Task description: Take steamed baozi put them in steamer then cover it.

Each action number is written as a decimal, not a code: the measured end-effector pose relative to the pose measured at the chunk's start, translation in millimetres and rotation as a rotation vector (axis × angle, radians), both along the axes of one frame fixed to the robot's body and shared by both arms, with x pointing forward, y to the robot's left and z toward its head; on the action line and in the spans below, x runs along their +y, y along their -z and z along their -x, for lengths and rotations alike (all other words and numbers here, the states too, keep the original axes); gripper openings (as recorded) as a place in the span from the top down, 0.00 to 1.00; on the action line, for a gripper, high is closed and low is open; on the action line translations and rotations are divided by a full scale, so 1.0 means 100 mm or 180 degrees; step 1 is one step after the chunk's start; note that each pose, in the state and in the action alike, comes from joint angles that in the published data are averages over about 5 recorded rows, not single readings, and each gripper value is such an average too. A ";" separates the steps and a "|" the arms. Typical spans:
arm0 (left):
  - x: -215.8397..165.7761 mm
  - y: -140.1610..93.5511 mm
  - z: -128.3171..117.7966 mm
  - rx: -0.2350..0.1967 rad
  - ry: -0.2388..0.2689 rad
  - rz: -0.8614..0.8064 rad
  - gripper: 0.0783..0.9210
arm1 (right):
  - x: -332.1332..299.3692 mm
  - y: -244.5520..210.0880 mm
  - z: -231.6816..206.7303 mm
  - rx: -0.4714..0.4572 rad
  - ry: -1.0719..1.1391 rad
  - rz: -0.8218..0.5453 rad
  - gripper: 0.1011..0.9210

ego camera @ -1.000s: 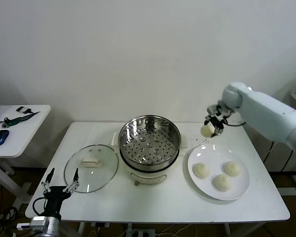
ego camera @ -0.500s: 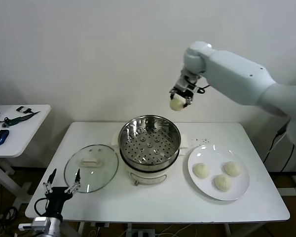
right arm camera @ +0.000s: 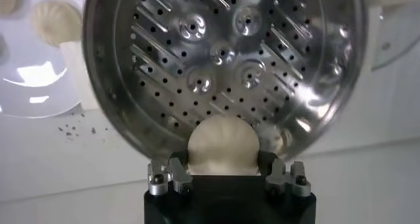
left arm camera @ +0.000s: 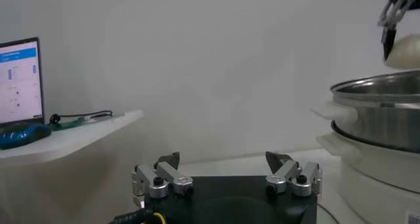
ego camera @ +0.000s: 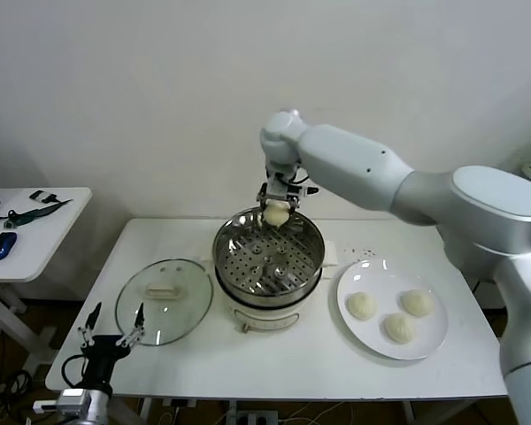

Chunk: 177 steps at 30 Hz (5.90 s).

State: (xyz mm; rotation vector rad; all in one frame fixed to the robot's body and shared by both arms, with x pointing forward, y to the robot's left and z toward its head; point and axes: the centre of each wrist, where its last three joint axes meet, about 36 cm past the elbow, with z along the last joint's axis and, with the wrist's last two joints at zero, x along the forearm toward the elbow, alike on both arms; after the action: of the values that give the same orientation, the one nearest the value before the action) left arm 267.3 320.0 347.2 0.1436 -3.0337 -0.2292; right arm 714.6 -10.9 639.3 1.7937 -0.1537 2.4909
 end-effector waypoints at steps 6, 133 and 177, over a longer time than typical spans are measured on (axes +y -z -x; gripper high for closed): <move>0.00 0.02 0.01 0.0016 0.0000 0.0001 0.12 | 0.13 0.27 0.03 0.0005 -0.0124 0.0070 0.29; -0.15 0.08 0.31 0.0169 0.0044 -0.0035 0.12 | -3.08 0.03 0.21 0.0908 0.4139 -0.1753 0.30; -0.19 0.02 0.20 0.0047 0.0114 -0.0075 0.12 | -0.04 0.50 0.17 0.1219 0.3607 -0.1537 0.28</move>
State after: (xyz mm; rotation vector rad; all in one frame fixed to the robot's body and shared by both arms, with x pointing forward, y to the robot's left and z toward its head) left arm 246.9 301.4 345.3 0.0887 -3.0218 -0.2677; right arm 697.6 -14.7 588.8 1.5462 -1.3693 1.3424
